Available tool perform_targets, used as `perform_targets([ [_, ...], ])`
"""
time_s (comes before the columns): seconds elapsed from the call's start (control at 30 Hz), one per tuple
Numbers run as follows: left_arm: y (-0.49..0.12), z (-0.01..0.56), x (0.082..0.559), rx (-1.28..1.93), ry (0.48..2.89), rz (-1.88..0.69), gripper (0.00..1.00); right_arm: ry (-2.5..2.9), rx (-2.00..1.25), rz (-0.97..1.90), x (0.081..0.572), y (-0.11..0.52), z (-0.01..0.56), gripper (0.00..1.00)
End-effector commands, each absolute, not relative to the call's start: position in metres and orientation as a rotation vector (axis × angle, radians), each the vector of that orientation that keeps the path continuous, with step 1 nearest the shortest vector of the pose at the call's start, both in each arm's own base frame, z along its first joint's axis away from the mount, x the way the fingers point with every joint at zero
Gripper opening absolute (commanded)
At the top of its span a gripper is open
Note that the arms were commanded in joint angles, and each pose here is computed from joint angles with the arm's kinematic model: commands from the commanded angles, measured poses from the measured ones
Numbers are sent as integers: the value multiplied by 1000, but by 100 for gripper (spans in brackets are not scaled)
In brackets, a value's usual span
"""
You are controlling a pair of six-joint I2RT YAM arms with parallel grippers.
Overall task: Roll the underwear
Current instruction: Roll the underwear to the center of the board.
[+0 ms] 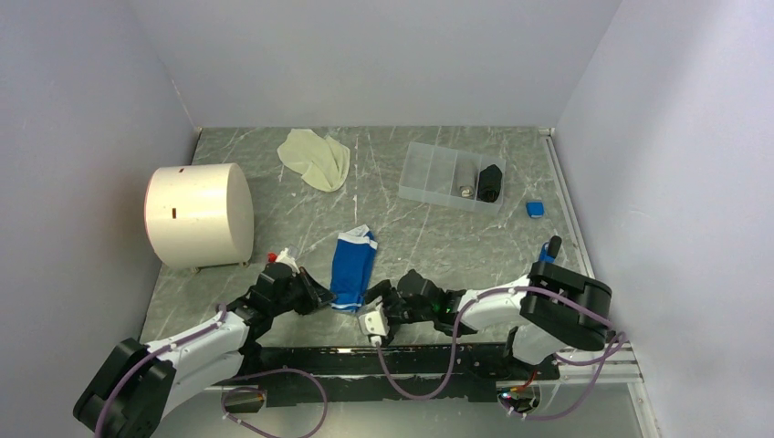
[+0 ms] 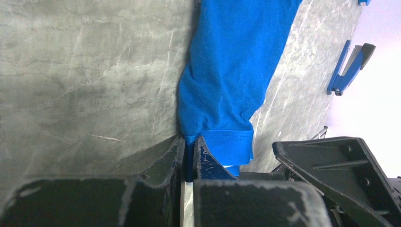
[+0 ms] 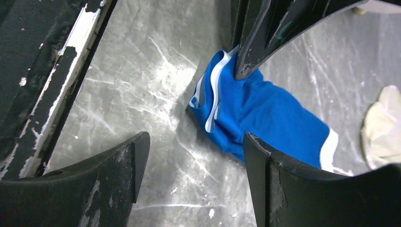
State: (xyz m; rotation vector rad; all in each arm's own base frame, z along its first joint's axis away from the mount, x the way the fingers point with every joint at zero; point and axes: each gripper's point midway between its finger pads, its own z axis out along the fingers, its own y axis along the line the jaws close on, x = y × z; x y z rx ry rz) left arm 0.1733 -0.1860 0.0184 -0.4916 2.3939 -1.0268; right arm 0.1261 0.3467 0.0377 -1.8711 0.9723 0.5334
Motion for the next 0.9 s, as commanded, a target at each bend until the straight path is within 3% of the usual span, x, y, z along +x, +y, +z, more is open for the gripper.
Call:
perform_targets([
  [0.0,-163,-20,151,-546,2530,-854,5,831,-1844,365,142,358,51,73],
  [0.2,-163,-20,151,-542,2535,-850,5,774,-1888,336,140,370,34,57],
  [0.53,-162,-20,150,-548,2539,-845,5,817,-1890,294,149,374,24,44],
  [0.77,-162,-19,152,-551,2539,-838,5,791,-1825,320,149,383,35,14],
  [0.87,-162,-18,152,-553,2534,-844,5,798,-1782,317,152,385,41,6],
])
